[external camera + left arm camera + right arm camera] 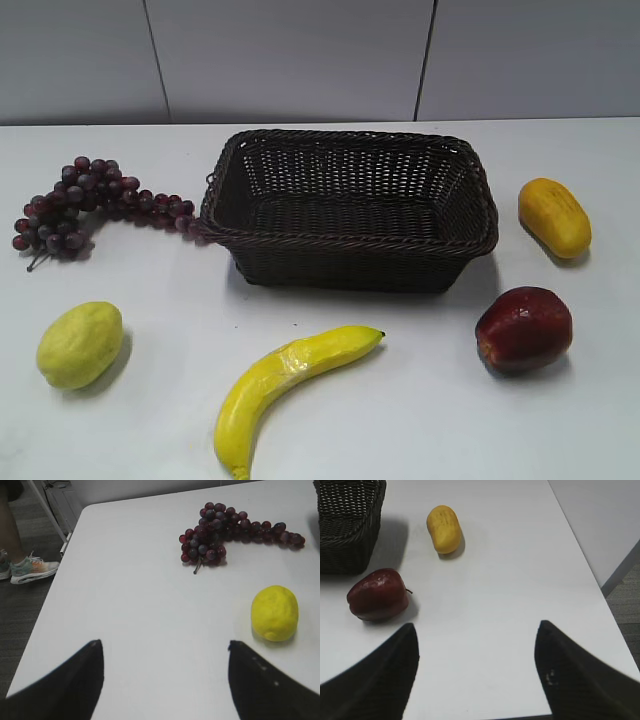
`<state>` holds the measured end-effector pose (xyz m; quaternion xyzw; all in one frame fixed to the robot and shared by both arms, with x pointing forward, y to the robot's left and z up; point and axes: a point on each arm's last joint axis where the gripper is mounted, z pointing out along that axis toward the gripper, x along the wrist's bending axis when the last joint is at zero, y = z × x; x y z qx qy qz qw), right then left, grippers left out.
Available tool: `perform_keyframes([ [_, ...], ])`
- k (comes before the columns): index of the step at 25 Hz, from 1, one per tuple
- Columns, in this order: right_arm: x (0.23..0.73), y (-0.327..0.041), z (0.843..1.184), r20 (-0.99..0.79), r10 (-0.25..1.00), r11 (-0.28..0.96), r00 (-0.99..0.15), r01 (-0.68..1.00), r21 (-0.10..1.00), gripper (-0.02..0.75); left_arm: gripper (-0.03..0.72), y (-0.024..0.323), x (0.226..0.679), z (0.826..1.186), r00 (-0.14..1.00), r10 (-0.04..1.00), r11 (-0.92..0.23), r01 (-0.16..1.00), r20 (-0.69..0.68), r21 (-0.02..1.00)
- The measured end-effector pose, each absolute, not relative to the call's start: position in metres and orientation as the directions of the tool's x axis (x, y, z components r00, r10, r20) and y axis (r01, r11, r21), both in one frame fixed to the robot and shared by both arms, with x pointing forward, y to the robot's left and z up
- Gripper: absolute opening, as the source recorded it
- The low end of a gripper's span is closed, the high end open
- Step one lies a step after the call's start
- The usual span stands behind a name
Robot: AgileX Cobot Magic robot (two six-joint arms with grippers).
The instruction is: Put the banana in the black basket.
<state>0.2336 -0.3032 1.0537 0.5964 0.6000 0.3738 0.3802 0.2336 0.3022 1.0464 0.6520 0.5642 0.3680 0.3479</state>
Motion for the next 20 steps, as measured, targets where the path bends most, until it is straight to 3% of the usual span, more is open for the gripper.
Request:
perform_keyframes([
  [13,0.234,-0.303,1.054,-0.010,1.000,0.009,0.001,0.431,0.902,0.551,0.557,0.301,0.234,1.047,0.100,0.992,-0.114,0.472,0.075,0.874],
  [20,0.234,-0.303,1.054,-0.010,1.000,0.009,0.001,0.431,0.902,0.551,0.557,0.283,0.266,1.063,0.264,0.965,-0.136,0.478,0.006,0.868],
])
